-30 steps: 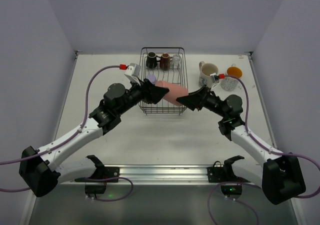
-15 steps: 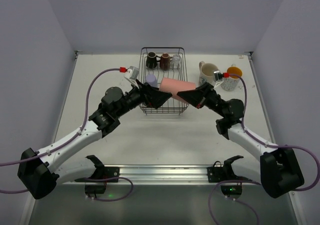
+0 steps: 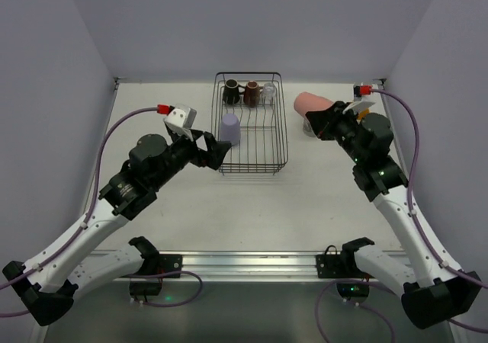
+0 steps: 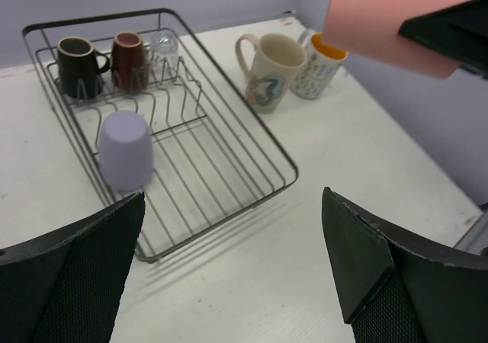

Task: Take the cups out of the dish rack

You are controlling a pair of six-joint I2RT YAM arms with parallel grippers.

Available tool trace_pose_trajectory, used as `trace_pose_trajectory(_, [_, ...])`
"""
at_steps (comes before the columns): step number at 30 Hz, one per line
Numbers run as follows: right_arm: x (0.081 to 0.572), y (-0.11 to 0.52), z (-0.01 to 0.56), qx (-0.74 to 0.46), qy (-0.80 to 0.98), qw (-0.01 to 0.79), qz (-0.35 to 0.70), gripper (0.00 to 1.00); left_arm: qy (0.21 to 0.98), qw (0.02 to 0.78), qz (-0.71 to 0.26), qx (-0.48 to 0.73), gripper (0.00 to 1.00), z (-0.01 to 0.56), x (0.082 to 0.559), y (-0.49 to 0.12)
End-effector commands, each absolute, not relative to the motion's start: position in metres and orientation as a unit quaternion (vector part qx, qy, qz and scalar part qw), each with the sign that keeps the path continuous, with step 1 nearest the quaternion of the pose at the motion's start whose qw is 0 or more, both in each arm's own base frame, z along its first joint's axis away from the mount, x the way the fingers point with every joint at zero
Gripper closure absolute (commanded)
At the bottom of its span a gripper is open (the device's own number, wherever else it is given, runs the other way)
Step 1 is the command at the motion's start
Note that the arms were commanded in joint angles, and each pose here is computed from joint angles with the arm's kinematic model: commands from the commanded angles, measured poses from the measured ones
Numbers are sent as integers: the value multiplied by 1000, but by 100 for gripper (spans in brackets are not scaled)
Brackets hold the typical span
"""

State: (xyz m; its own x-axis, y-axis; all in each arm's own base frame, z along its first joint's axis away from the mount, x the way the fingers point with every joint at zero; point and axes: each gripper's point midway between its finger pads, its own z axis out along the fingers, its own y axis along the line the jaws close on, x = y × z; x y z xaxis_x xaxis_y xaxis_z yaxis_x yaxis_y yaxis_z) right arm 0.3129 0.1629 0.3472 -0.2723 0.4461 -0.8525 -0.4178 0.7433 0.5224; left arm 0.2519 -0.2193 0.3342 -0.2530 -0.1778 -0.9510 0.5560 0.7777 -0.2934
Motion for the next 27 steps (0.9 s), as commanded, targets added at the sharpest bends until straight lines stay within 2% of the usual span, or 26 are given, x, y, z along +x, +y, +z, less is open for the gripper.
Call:
trace_pose_trajectory(1, [332, 91, 245, 49, 844, 521, 121, 100, 778, 568, -208, 166, 0, 288, 257, -197])
trace_pose_trajectory(8, [361, 47, 193, 74, 893, 441, 51, 100, 787, 557, -172, 203, 0, 280, 258, -193])
trace_pose_trajectory(13, [380, 37, 165, 75, 920, 384, 8, 100, 779, 556, -202, 207, 0, 269, 253, -202])
trace_pose_trajectory(19, [389, 39, 144, 70, 936, 346, 5, 98, 802, 520, -191, 226, 0, 243, 256, -208])
trace_pose_trajectory(27, [389, 45, 116, 64, 953, 296, 8, 91, 804, 522, -182, 221, 0, 240, 257, -205])
